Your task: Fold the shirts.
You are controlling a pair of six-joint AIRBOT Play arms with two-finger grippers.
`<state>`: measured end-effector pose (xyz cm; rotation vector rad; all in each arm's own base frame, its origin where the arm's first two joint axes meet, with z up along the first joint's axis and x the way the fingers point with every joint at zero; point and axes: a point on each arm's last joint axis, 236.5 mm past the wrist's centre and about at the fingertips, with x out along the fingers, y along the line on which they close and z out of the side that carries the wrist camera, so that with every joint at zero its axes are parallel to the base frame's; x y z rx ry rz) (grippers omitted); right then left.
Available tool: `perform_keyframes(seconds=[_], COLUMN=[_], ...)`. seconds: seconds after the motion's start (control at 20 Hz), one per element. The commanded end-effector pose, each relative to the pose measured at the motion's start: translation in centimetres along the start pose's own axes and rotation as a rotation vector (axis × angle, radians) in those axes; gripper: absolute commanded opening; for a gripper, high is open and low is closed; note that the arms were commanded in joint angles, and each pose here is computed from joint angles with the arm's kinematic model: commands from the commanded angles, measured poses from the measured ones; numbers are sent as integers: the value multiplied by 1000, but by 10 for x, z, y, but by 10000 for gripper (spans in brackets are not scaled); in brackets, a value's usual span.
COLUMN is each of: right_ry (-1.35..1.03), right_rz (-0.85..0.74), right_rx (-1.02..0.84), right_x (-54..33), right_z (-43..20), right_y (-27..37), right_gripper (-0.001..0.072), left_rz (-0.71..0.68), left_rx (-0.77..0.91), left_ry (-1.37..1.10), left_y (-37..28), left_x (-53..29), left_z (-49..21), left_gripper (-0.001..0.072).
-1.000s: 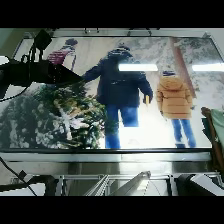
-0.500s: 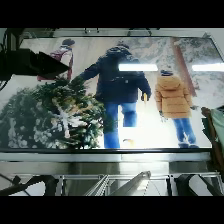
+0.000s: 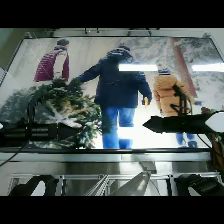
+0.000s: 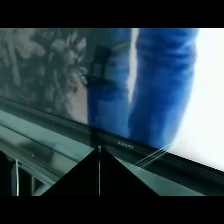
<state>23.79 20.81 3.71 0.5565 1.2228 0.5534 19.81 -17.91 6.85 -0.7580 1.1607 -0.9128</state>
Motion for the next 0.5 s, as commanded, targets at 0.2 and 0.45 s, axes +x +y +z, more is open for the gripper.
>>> perform_keyframes(seconds=[0.2, 0.45], right_ry=[58, 64], right_rz=[-6, -9], right_rx=[-6, -2], right_x=[33, 34], right_z=[-17, -18], right_y=[1, -1], right_gripper=[20, 20], left_rz=[73, 106], left_rx=[34, 123], left_ry=[-138, -211], left_y=[13, 1], left_x=[-11, -21], left_z=[-12, -10], left_gripper=[24, 23])
